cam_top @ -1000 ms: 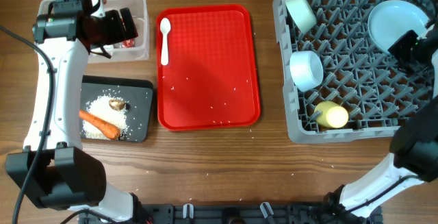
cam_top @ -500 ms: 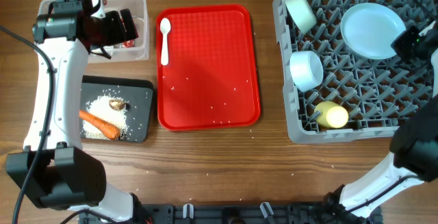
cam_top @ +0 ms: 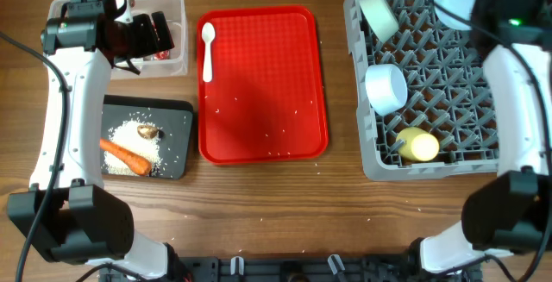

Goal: Sort waste into correct bins and load items into the dishwasher rack
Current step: 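Open the right gripper and lift it away from the plate, then move the right gripper over the white spoon on the red tray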

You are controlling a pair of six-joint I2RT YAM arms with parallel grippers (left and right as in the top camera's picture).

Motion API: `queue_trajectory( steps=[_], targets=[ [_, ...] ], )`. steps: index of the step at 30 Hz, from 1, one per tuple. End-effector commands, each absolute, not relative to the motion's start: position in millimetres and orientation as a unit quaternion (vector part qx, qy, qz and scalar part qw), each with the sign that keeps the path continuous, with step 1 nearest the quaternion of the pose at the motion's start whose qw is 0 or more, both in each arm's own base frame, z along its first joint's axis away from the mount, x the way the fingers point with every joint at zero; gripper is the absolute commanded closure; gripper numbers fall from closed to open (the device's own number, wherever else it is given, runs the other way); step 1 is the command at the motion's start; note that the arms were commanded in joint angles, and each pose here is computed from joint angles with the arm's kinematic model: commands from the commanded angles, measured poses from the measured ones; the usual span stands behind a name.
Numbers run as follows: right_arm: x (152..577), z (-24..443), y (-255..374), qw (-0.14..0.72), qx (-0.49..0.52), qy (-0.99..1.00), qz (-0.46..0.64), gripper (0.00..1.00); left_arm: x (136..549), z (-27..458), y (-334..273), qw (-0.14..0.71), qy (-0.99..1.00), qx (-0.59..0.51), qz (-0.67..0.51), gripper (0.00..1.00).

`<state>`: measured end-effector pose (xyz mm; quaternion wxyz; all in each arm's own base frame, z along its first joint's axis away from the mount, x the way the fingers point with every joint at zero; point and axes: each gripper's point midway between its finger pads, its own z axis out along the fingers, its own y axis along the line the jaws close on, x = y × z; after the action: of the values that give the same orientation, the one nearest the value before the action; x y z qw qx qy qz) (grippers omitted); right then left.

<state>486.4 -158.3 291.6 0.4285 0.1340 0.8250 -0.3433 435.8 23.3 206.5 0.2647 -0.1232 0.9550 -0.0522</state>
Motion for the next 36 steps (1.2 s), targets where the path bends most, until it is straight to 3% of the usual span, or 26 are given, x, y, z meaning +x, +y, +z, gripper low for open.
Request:
queue_trajectory(
  steps=[1, 18, 19, 20, 21, 25, 27, 30, 33, 36],
  targets=[
    [482, 277, -173, 0.351, 0.107, 0.811, -0.456, 0.96, 436, 204, 19, 0.260, 0.955, -0.126, -0.062, 0.00],
    [503, 209, -151, 0.317, 0.039, 0.870, -0.376, 0.96, 437, 204, 19, 0.260, 0.955, -0.126, -0.062, 0.00],
    [504, 206, -150, 0.315, 0.037, 0.871, -0.375, 0.69, 436, 204, 19, 0.260, 0.955, -0.126, -0.062, 0.00],
    [505, 205, -148, 0.318, 0.036, 0.872, -0.369, 0.25, 436, 204, 19, 0.260, 0.955, -0.126, -0.062, 0.00],
    [506, 205, -147, 0.324, 0.043, 0.873, -0.363, 0.00, 436, 204, 19, 0.260, 0.955, -0.126, -0.062, 0.00],
    [504, 246, -115, 0.383, 0.051, 0.865, -0.321, 0.00, 436, 204, 19, 0.260, 0.955, -0.126, -0.062, 0.00],
    [505, 273, -61, 0.432, 0.013, 0.872, -0.228, 0.00, 436, 204, 19, 0.259, 0.956, -0.126, -0.062, 0.00],
    [493, 296, 76, 0.476, -0.074, 0.876, 0.019, 0.00, 435, 203, 19, 0.257, 0.956, -0.126, -0.062, 0.00],
    [482, 270, 183, 0.439, -0.114, 0.878, 0.151, 0.00, 432, 201, 19, 0.250, 0.958, -0.127, -0.061, 0.00],
    [481, 216, 274, 0.401, -0.151, 0.880, 0.203, 0.00, 428, 199, 22, 0.242, 0.960, -0.131, -0.057, 0.00]
  ],
)
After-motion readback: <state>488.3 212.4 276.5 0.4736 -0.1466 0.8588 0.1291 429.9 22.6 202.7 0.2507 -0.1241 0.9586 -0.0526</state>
